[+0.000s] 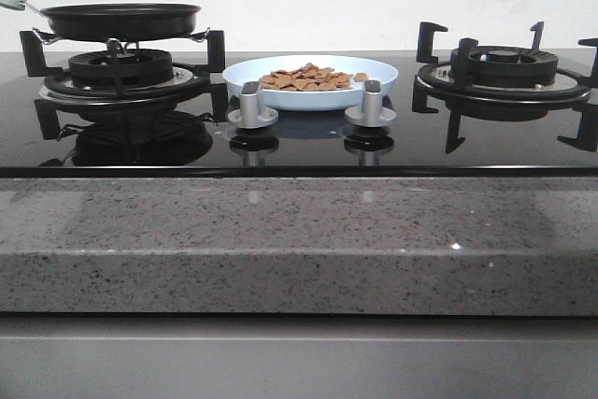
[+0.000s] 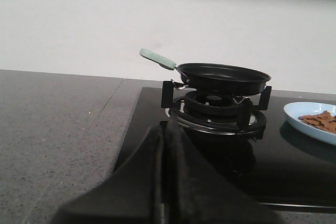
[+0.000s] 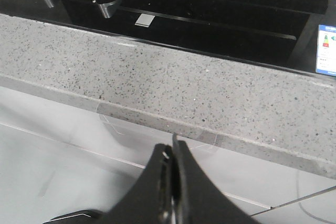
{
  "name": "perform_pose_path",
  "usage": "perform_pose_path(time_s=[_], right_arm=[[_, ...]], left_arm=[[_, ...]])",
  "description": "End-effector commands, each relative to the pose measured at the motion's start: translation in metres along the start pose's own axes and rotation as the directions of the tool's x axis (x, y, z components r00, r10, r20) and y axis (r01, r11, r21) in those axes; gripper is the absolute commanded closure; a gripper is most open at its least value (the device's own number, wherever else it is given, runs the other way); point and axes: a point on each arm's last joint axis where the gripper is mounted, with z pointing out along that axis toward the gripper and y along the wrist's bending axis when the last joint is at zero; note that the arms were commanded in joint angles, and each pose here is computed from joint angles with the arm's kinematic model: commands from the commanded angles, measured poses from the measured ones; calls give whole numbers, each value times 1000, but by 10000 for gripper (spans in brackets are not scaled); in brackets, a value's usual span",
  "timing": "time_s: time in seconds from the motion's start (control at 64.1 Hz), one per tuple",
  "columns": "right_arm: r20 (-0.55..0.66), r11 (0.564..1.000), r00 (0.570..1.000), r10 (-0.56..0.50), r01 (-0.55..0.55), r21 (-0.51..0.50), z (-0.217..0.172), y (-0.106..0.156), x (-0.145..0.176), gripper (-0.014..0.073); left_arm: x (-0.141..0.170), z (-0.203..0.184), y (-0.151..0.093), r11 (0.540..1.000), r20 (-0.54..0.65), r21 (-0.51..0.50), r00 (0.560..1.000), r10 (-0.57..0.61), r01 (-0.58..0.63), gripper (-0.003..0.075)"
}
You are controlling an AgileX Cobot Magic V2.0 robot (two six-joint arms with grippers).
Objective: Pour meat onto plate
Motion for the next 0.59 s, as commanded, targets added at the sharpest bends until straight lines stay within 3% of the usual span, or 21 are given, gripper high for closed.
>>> perform_pose_path(time_s=[0.0,0.39,0.483,0.577], right_arm=[[72,1000,997,-9,9,6,-4,0,-11,715],[81,1000,997,-12,11,9,-4,0,-11,715],[172,999,985,-28,21,42,-5,-3,-10,715],[322,996,946,-38,11,84,1,-8,-4,715]], left_arm=[[-6,-2,0,1000,91,5,996,-3,2,741],[-6,-2,0,1000,91,5,996,-3,2,741],[-6,-2,0,1000,91,5,996,-3,2,741],[-6,-2,0,1000,91,5,996,-3,2,741]])
